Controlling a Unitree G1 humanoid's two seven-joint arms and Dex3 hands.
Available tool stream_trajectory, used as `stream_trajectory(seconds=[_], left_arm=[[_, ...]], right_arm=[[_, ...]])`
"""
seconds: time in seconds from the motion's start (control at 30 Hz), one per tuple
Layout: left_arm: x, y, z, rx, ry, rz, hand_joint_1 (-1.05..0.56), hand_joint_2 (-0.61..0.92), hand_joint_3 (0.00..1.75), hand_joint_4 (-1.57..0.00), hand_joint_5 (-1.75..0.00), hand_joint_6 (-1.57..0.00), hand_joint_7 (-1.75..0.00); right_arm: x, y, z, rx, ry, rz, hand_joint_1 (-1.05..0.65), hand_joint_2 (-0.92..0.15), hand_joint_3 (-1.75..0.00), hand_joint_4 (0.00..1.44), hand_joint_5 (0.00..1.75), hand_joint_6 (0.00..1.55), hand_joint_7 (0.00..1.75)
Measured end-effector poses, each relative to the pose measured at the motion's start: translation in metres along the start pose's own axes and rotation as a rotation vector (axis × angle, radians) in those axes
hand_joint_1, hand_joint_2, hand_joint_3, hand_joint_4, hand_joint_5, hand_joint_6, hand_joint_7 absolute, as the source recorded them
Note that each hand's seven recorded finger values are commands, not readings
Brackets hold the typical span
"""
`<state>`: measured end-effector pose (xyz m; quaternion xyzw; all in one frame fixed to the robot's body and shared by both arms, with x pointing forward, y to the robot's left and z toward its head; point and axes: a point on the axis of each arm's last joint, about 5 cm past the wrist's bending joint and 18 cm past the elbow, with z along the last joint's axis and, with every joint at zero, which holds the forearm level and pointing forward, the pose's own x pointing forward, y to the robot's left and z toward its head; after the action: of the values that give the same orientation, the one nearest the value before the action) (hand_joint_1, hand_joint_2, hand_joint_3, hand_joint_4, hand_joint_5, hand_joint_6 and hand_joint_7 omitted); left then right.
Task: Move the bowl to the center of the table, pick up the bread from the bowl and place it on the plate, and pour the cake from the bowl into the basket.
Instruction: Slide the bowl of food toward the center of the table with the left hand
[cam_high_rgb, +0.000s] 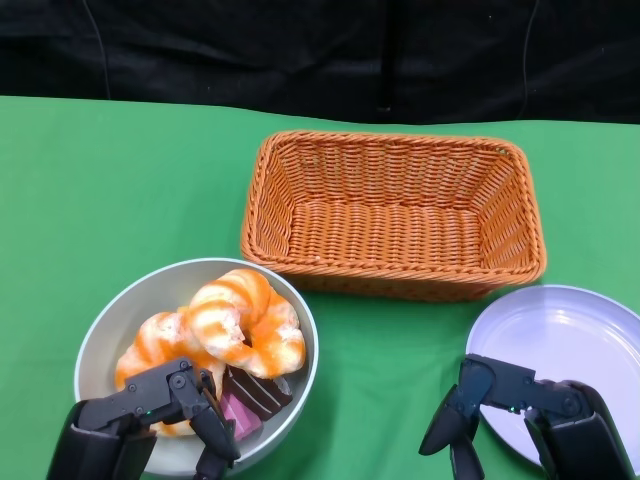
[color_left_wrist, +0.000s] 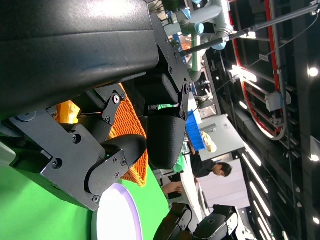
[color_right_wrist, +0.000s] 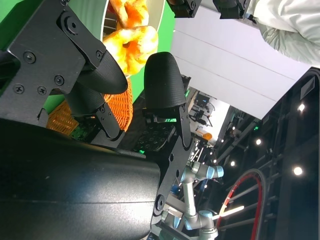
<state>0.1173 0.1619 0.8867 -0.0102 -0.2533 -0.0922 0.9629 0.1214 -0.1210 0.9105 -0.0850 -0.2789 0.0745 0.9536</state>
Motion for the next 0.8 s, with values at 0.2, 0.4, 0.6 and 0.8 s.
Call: stream_trajectory(seconds=[0.2, 0.4, 0.6, 0.8], left_arm=[[0.0002, -0.0004, -0.0001, 0.001, -0.001, 0.0, -0.12, 0.47, 1.22, -0.85, -1.7, -0.82, -1.42], [0.0004, -0.001, -0.0002, 0.001, -0.002, 0.0, -0.11, 0.46, 1.23, -0.85, -1.7, -0.82, -1.43], [0.0005, -0.0014, -0.0002, 0.002, -0.003, 0.0, -0.11, 0.46, 1.26, -0.85, -1.69, -0.82, -1.42], [0.0011, -0.0011, 0.0006, 0.011, -0.023, 0.008, -0.06, 0.52, 1.17, -0.8, -1.48, -0.82, -1.27]], right_arm=[[0.0002, 0.0005, 0.0001, 0.005, -0.001, 0.001, 0.04, -0.13, -1.75, 0.9, 1.68, 0.88, 1.39], [0.0003, 0.0009, -0.0005, 0.008, -0.001, 0.002, 0.03, -0.13, -1.75, 0.91, 1.68, 0.88, 1.39], [0.0004, 0.0009, -0.0007, 0.008, 0.0, 0.002, 0.03, -0.13, -1.75, 0.91, 1.68, 0.88, 1.39], [0.0003, 0.0009, -0.0007, 0.008, 0.0, 0.002, 0.03, -0.13, -1.75, 0.9, 1.68, 0.88, 1.39]])
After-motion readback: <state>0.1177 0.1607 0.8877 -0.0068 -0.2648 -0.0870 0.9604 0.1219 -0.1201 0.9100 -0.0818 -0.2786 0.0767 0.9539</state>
